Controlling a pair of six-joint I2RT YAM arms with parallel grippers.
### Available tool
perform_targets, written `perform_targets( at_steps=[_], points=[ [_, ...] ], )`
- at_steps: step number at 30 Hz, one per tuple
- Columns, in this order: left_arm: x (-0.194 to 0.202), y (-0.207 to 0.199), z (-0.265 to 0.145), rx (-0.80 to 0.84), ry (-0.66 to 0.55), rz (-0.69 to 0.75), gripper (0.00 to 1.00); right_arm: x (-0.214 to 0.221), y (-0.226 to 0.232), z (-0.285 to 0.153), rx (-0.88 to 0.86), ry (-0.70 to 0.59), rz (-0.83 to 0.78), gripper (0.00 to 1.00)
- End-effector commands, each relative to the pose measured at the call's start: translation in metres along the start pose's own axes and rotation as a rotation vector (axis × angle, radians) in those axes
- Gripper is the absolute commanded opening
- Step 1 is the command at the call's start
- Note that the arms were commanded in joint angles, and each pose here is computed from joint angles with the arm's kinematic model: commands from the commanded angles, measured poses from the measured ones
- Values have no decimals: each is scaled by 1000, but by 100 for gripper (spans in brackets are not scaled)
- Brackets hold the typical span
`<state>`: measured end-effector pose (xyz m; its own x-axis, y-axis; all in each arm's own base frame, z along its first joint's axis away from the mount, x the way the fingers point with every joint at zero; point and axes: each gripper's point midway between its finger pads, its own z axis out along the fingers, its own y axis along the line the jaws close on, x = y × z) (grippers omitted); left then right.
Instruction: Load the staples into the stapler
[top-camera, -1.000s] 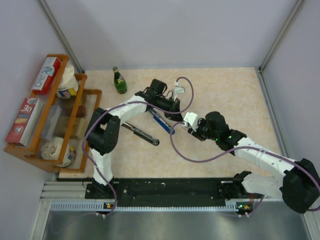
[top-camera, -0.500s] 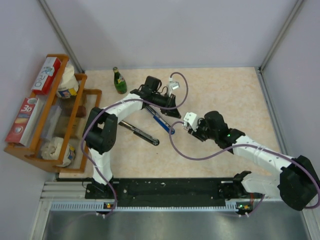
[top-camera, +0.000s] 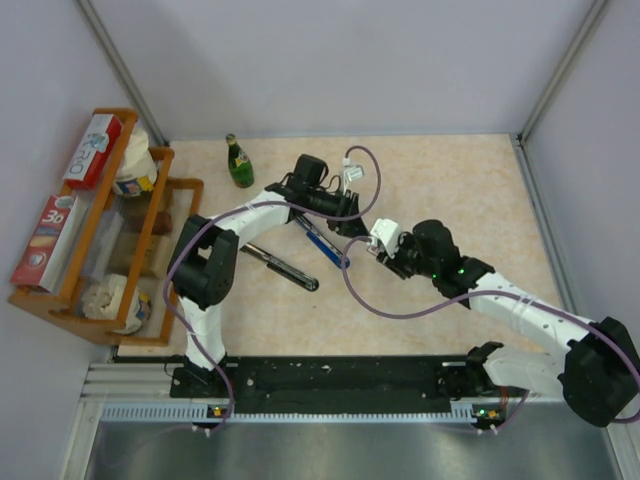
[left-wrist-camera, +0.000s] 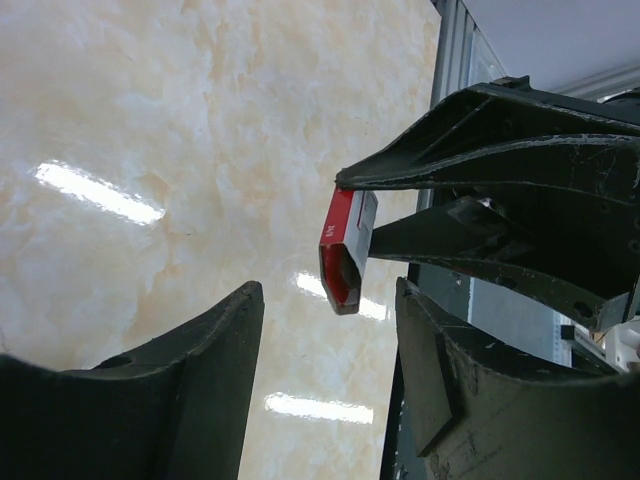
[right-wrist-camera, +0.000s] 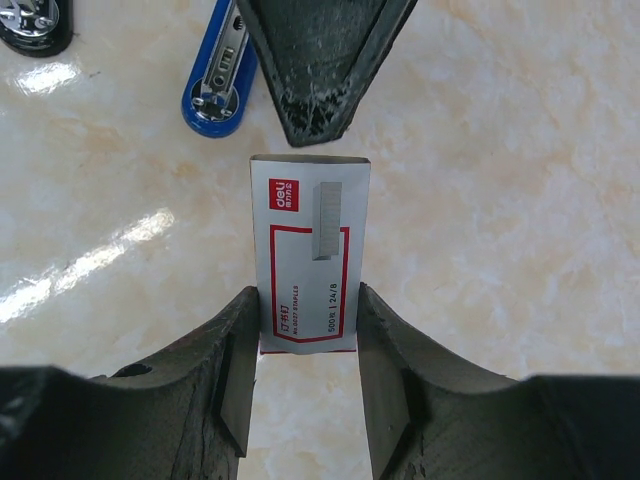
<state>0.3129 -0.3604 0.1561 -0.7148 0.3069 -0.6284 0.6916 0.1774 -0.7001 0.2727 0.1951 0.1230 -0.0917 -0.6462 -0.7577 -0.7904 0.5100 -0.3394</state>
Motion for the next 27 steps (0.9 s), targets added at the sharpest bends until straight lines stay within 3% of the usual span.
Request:
perform_targets(
  at_steps=[1,15,27],
  points=[
    [-7,-24,12,63,2,55,60,-38,-20,-7,58,-116,6,40],
    [7,-23,28,40,61,92,56,-42,-16,-10,46,-134,-5,40],
    [10,-23,34,57,68,75,40,-44,-10,-8,27,-138,-13,40]
  ],
)
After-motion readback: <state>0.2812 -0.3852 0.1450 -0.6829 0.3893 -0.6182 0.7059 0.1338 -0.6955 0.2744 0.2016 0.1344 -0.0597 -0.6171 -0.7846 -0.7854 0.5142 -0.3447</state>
